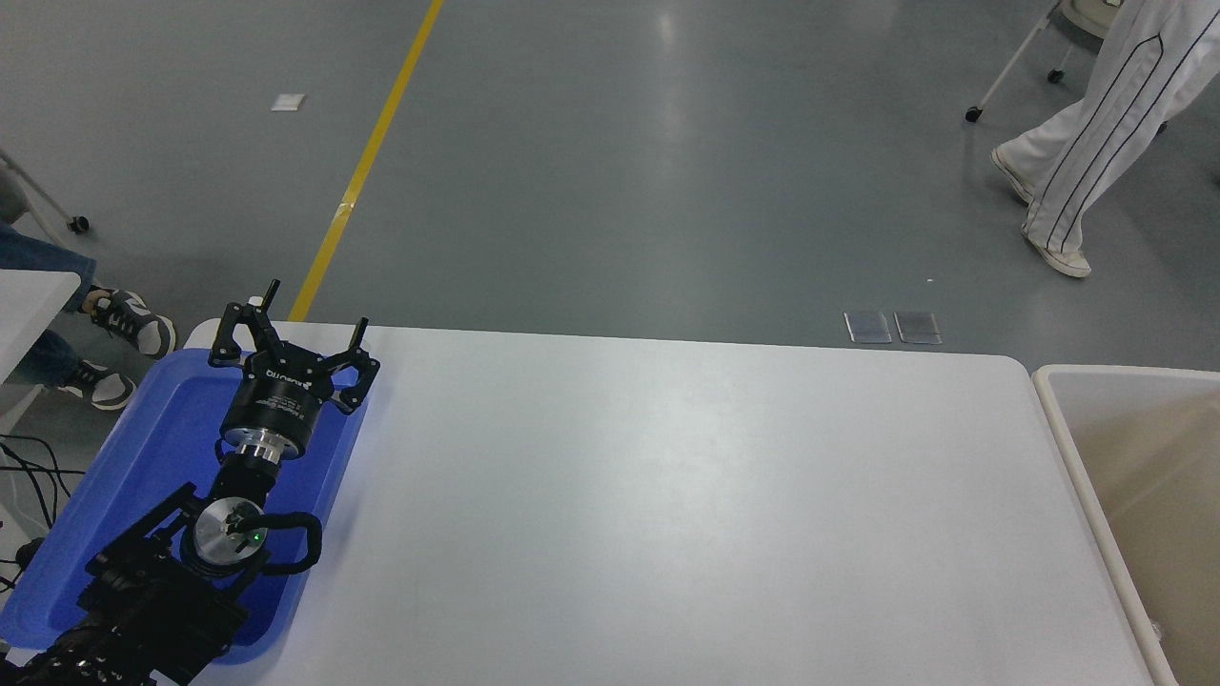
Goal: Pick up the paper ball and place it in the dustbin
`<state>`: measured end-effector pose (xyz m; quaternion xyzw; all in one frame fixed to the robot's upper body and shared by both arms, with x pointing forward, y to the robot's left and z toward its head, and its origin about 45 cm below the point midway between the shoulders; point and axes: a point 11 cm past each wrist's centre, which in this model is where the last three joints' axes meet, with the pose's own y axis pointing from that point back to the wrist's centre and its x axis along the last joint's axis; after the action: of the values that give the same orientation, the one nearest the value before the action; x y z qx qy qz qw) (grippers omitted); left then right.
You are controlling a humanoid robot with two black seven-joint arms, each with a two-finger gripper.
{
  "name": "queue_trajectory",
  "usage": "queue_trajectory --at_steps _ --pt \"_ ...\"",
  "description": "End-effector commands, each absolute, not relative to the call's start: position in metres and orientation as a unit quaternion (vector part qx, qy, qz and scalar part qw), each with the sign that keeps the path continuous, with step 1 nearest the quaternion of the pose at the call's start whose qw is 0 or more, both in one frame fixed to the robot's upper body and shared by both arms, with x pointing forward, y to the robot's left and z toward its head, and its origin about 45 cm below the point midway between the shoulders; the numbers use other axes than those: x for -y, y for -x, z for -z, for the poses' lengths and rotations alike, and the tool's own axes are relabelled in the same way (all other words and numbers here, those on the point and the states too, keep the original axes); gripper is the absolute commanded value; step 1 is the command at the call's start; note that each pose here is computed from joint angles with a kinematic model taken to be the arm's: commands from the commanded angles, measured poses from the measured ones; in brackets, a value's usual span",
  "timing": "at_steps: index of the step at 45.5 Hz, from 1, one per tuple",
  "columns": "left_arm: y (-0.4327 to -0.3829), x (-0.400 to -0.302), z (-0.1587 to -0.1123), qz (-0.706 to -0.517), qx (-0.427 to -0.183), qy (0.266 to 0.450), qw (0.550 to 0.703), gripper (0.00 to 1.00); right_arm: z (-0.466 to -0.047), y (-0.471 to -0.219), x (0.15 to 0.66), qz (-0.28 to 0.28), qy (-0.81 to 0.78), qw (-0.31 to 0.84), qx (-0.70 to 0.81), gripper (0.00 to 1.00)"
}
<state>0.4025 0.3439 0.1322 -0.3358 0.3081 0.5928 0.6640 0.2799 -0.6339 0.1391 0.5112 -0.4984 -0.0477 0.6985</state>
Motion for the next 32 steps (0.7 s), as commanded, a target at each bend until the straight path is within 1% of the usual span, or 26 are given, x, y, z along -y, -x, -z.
queue_trajectory --at_steps 1,9,11,12,14,17,22,23,25,26,27,28,31,32 --pt "-0.4028 -0.3437 -0.1325 -0.592 -0.308 0.336 0.664 1.0 -0.106 -0.274 0.62 -0.009 -0.474 0.698 0.537 0.0" --pt "-0.4023 -0.3438 -0.1318 -0.593 -0.309 0.335 0.664 1.0 -0.091 -0.274 0.608 -0.002 -0.45 0.71 0.541 0.0" --pt "-0.4028 -0.3438 -0.1326 -0.593 -0.308 0.336 0.664 1.0 -0.088 -0.272 0.607 0.005 -0.433 0.714 0.55 0.0" --pt "-0.4023 -0.344 -0.132 -0.593 -0.308 0.336 0.664 1.0 -0.087 -0.272 0.606 0.007 -0.431 0.713 0.553 0.0" --pt "-0.4029 -0.344 -0.1328 -0.593 -0.308 0.336 0.664 1.0 -0.088 -0.272 0.607 0.008 -0.427 0.712 0.557 0.0" --pt "-0.4023 -0.3438 -0.1319 -0.593 -0.309 0.335 0.664 1.0 -0.089 -0.272 0.608 0.009 -0.422 0.714 0.559 0.0" --pt "-0.4029 -0.3441 -0.1328 -0.593 -0.308 0.337 0.664 1.0 -0.089 -0.27 0.609 0.01 -0.418 0.716 0.559 0.0" --pt "-0.4024 -0.3442 -0.1321 -0.593 -0.308 0.336 0.664 1.0 -0.089 -0.27 0.609 0.01 -0.418 0.716 0.559 0.0" --pt "-0.4029 -0.344 -0.1328 -0.593 -0.308 0.336 0.664 1.0 -0.088 -0.269 0.609 0.01 -0.418 0.716 0.559 0.0" --pt "-0.4024 -0.3443 -0.1322 -0.593 -0.308 0.337 0.663 1.0 -0.089 -0.269 0.609 0.01 -0.417 0.716 0.559 0.0" --pt "-0.4029 -0.3441 -0.1328 -0.593 -0.308 0.337 0.664 1.0 -0.087 -0.266 0.61 0.011 -0.416 0.718 0.558 0.0" --pt "-0.4023 -0.3439 -0.132 -0.593 -0.308 0.335 0.664 1.0 -0.085 -0.264 0.61 0.013 -0.416 0.72 0.555 0.0" --pt "-0.4024 -0.3442 -0.1321 -0.593 -0.308 0.336 0.664 1.0 -0.083 -0.26 0.612 0.009 -0.411 0.723 0.555 0.0" --pt "-0.4028 -0.3437 -0.1326 -0.593 -0.308 0.336 0.664 1.0 -0.084 -0.26 0.612 0.005 -0.408 0.723 0.558 0.04"
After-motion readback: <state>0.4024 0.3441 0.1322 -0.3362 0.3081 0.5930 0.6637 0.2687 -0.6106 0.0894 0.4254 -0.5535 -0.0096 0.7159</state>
